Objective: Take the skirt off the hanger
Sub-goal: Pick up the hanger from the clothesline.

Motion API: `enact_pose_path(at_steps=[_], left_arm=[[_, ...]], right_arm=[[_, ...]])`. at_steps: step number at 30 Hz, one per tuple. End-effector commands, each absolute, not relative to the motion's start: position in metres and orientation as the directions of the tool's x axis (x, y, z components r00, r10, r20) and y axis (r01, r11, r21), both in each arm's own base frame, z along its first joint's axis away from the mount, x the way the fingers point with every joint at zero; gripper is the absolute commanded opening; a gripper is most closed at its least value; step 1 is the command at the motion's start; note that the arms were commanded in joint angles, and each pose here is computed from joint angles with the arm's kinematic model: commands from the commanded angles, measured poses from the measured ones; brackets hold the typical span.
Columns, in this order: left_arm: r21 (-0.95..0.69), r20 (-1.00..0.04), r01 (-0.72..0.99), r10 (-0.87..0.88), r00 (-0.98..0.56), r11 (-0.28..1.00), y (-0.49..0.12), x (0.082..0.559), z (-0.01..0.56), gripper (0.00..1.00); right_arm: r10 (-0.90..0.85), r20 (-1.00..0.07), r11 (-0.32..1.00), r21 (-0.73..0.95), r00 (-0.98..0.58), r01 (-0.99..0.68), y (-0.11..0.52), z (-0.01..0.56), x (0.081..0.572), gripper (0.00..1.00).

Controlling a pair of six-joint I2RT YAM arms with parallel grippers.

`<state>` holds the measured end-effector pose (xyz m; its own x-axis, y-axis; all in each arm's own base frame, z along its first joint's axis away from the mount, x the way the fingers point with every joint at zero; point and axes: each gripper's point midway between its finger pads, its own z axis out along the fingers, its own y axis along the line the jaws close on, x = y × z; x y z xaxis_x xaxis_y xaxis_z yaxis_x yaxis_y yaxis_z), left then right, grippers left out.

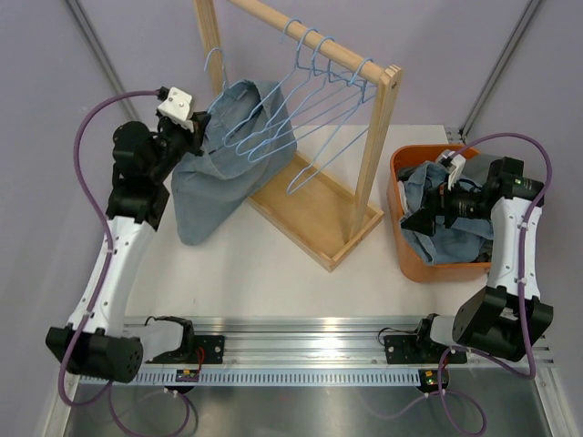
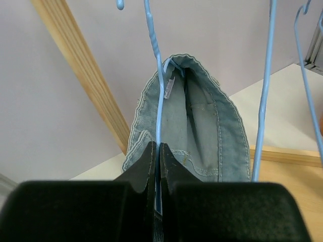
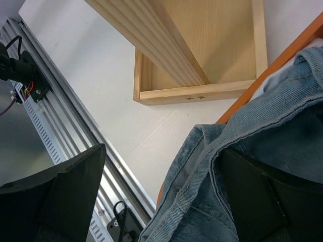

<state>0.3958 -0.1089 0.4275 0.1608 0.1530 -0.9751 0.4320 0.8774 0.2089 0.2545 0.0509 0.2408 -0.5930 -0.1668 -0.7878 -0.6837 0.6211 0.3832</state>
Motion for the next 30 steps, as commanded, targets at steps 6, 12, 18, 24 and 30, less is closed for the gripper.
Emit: enact_pose_path(at_steps=[6,12,18,24,30], left_arm=[[0.134,-0.984,0.323,0.088,0.154,0.937,-0.081,0.339,0.445,0.0],[0.079,-0.995,0.286,0.056,0.088,0.955,-0.068,0.301,0.428,0.0],[0.005,-1.0,0.412,0.004,0.002,0.911,-0.088,0.264,0.411,0.0],[-0.097,-0.995,0.48,-0.076,-0.063,0.872,-0.101,0.236,0.396,0.0],[-0.153,-0.987,0.508,-0.108,-0.118,0.848,-0.107,0.216,0.386,0.0]], right_arm=[[-0.187,-0.832,0.502,0.376,-0.522,-0.779,0.087,0.273,0.227,0.99],[-0.219,-0.851,0.454,0.343,-0.476,-0.822,0.101,0.282,0.215,0.99],[-0.272,-0.897,0.302,0.264,-0.349,-0.916,0.129,0.292,0.188,0.99],[-0.267,-0.955,0.209,0.075,-0.13,-0.975,0.15,0.304,0.175,1.0],[-0.273,-0.958,0.205,0.029,-0.086,-0.978,0.168,0.297,0.172,1.0]])
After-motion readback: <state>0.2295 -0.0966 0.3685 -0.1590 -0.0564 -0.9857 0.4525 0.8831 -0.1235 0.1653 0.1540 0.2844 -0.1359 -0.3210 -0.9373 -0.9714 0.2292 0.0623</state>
